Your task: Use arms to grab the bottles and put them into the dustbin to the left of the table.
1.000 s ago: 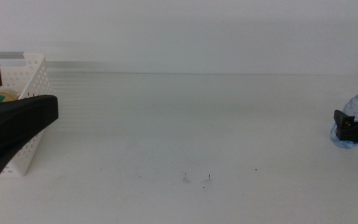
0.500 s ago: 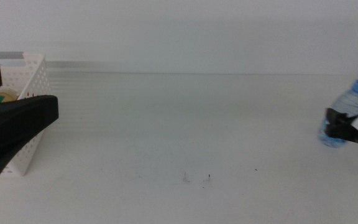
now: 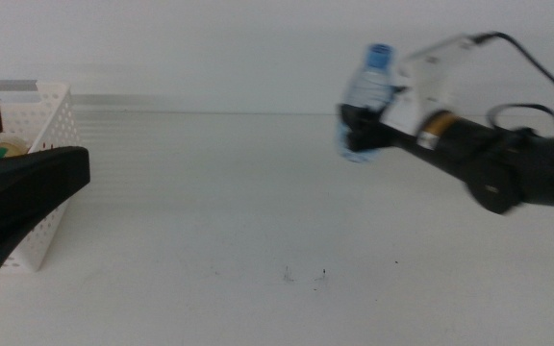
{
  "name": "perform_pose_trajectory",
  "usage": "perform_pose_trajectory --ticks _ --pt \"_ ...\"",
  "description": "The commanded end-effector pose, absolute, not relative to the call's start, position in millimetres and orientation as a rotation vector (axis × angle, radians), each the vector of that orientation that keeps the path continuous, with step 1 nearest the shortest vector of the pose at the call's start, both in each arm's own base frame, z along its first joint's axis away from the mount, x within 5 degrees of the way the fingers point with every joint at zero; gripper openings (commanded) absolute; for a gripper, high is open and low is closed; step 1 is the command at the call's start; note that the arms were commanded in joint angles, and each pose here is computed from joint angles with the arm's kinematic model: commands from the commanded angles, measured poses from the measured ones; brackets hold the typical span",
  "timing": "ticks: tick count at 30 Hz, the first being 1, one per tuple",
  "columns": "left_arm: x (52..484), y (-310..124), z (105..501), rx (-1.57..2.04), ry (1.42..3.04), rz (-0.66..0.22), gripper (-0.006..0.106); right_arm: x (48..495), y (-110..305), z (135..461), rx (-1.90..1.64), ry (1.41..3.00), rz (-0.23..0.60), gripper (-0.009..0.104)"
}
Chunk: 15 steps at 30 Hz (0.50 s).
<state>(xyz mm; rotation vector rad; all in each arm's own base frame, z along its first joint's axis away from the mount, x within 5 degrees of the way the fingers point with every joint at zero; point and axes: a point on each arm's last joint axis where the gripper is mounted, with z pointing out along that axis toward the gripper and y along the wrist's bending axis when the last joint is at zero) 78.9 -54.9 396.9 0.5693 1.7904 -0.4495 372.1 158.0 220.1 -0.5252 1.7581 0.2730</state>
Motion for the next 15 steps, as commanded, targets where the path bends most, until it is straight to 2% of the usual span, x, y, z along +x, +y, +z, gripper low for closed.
perform_pose_trajectory --ticks 1,7,15 --pt "78.1 -54.6 399.1 0.564 1.771 -0.452 0.094 381.7 189.5 230.6 -0.562 1.687 0.324 -0.001" --pt "78.1 -54.6 399.1 0.564 1.771 -0.452 0.094 401.7 254.1 217.3 -0.629 1.678 0.405 -0.001" --pt "78.1 -54.6 399.1 0.564 1.771 -0.452 0.094 412.7 302.8 183.7 -0.67 1.701 0.467 -0.001"
